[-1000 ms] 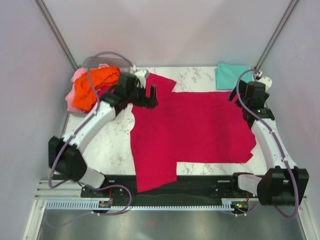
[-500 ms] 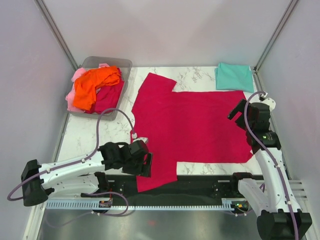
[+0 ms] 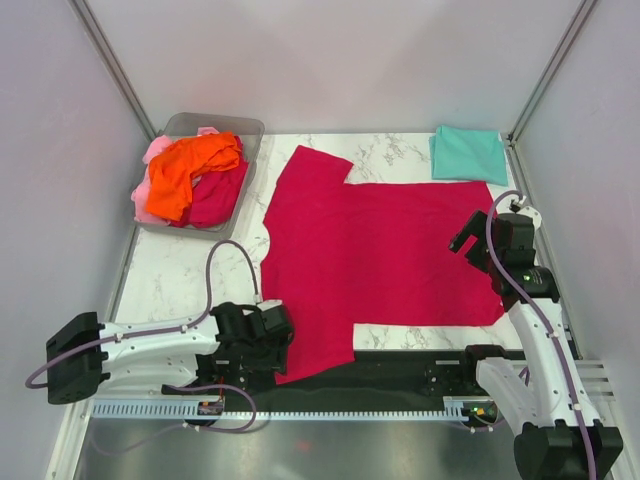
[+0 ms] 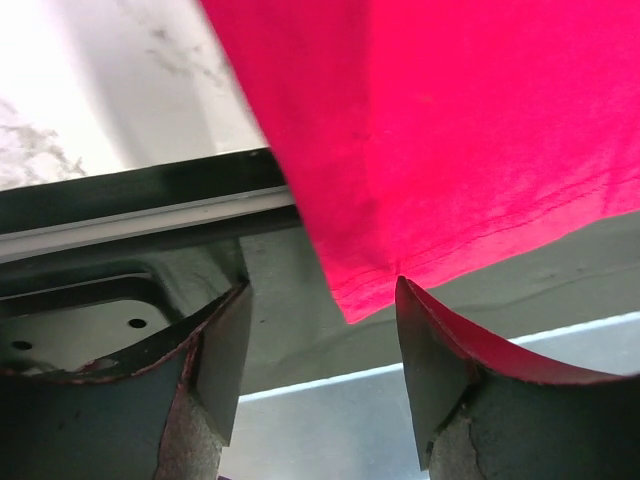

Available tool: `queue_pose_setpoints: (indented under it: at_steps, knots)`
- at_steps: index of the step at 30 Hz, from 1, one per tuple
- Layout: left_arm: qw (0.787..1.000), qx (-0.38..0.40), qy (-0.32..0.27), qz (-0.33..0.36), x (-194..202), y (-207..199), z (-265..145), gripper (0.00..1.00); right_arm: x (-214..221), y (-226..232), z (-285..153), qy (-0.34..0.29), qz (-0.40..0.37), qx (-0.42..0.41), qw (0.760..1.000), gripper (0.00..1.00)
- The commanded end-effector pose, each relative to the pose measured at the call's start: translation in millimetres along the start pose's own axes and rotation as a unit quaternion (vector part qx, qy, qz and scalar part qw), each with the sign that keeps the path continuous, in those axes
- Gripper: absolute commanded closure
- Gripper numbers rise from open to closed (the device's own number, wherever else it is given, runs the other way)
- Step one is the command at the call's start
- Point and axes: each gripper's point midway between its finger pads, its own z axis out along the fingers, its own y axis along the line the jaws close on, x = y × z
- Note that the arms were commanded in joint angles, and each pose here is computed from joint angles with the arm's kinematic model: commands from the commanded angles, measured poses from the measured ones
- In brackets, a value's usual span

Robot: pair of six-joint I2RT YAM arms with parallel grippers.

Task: Fold and stack the t-shirts
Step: Fold the tshirt

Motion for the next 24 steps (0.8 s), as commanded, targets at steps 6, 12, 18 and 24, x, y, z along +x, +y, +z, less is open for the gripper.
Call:
queue_pose_setpoints:
  at_steps: [6, 12, 18, 24]
  knots:
    - [0.999, 0.052, 0.003, 0.001, -3.1, -34.2, 12.0, 0.37, 0.6, -2.3, -2.0, 0.000, -0.001, 0.006, 1.000, 0.02]
    - [0.998, 0.064, 0.010, 0.010, -1.6, -41.5, 18.6, 0.76, -2.1, -3.9, -4.2, -0.004, -0.002, 0.011, 1.000, 0.02]
    - [0.997, 0.081, 0.008, 0.015, -2.5, -48.4, 15.8, 0.92, 1.5, -6.2, -0.8, 0.001, -0.001, 0.017, 1.000, 0.02]
    - [0.994, 0.104, -0.008, 0.029, -7.3, -54.8, 7.6, 0.98, 1.1, -6.1, -0.1, 0.000, 0.000, 0.016, 1.000, 0.02]
